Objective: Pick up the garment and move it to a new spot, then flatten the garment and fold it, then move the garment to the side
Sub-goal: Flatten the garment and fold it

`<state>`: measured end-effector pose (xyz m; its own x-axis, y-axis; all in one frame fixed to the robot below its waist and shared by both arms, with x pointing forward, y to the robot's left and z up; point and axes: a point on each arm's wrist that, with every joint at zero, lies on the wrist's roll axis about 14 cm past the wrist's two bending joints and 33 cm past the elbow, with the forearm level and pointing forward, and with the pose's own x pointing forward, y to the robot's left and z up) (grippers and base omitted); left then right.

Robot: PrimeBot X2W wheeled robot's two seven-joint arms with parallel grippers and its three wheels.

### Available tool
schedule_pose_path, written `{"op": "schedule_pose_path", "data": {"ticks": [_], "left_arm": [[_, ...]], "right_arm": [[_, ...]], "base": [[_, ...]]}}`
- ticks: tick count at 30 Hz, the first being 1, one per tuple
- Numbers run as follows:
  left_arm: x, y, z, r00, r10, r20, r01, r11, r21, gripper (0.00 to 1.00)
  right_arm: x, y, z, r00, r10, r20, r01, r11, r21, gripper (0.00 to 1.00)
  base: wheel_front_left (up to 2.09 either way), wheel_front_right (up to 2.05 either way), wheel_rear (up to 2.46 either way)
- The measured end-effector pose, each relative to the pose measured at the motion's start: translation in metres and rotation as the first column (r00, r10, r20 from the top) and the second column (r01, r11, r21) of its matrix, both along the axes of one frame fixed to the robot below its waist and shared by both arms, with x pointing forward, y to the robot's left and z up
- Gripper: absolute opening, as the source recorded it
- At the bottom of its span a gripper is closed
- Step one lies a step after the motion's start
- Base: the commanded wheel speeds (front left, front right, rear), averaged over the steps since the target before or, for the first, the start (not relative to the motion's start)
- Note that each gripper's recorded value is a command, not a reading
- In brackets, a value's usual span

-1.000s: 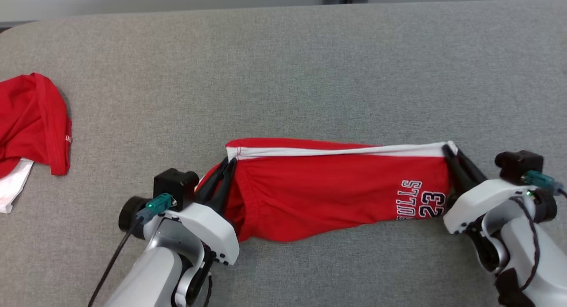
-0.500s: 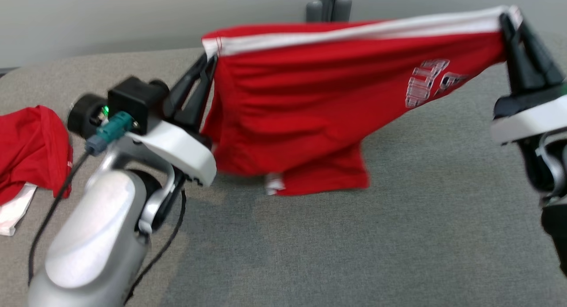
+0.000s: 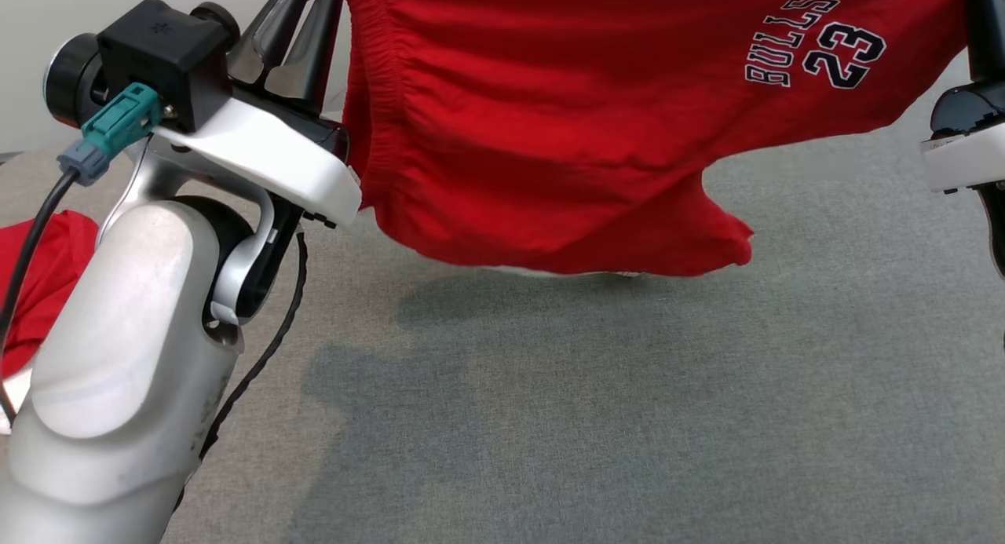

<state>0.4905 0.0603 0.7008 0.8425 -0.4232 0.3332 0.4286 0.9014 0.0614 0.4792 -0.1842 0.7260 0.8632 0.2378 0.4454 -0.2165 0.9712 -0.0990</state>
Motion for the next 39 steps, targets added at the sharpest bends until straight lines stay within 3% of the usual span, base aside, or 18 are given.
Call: {"op": "schedule_pose_path", "data": {"ticks": [8,19,26,32,39], "left_arm": [[0.043,-0.003,-0.006,1.000,-0.010,-0.004,0.009,1.000,-0.018,0.00],[0.126,-0.004,-0.014,1.000,0.027,0.015,-0.026,0.997,-0.071,0.00],[0.152,0.001,-0.036,0.997,0.063,-0.046,-0.066,0.995,-0.076,0.00],[0.153,0.004,-0.103,0.971,0.084,-0.223,-0.096,0.994,-0.046,0.00],[0.133,0.010,-0.198,0.894,0.104,-0.435,-0.139,0.989,-0.050,0.00]], "right_arm": [[0.045,0.005,-0.015,0.997,0.017,-0.074,-0.017,1.000,0.003,0.00],[0.128,0.030,-0.002,0.998,0.051,-0.029,-0.052,0.999,-0.005,0.00],[0.155,0.053,-0.006,0.996,0.074,-0.048,-0.073,0.997,0.012,0.00],[0.162,0.078,-0.077,0.967,0.108,-0.231,-0.107,0.994,0.016,0.00],[0.143,0.080,-0.184,0.876,0.117,-0.468,-0.084,0.992,0.091,0.00]], "base": [[0.00,0.00,0.00],[0.00,0.00,0.00],[0.00,0.00,0.00],[0.00,0.00,0.00],[0.00,0.00,0.00]]}}
